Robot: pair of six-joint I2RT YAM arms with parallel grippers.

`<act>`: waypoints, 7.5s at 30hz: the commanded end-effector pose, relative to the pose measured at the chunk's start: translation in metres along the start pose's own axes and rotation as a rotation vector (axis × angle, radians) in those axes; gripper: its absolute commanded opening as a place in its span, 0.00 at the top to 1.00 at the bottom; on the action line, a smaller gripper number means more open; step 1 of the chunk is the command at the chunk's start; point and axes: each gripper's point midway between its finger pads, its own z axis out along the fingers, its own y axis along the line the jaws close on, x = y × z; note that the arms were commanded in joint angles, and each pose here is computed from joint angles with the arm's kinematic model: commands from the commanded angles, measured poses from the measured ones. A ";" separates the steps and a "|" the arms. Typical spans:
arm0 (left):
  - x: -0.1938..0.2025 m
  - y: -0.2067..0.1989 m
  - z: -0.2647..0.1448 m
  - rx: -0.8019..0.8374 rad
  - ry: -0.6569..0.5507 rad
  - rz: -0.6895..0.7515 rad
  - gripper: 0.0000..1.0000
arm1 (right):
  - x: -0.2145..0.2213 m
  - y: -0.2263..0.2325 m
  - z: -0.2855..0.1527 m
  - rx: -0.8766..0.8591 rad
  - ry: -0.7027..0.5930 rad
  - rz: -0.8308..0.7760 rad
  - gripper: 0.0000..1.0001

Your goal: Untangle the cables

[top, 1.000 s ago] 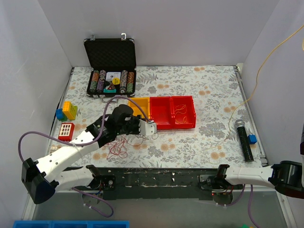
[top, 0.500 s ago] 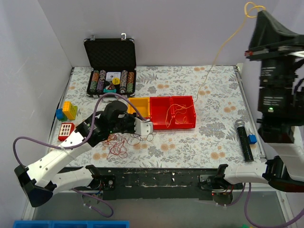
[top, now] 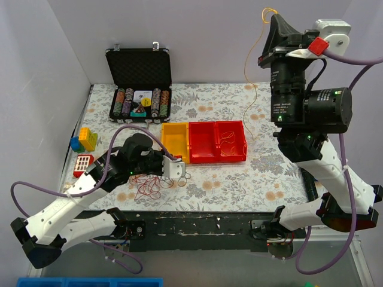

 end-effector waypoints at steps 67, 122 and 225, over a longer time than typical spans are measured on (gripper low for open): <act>0.026 -0.028 0.003 0.037 0.037 0.024 0.98 | 0.219 -0.053 -0.050 0.140 0.335 0.109 0.99; 0.024 -0.021 0.001 0.034 0.052 0.036 0.97 | 0.443 -0.070 -0.238 0.268 1.219 0.142 0.99; 0.031 -0.028 0.006 0.044 0.053 0.055 0.94 | 0.511 -0.055 -0.233 0.450 1.281 0.412 0.31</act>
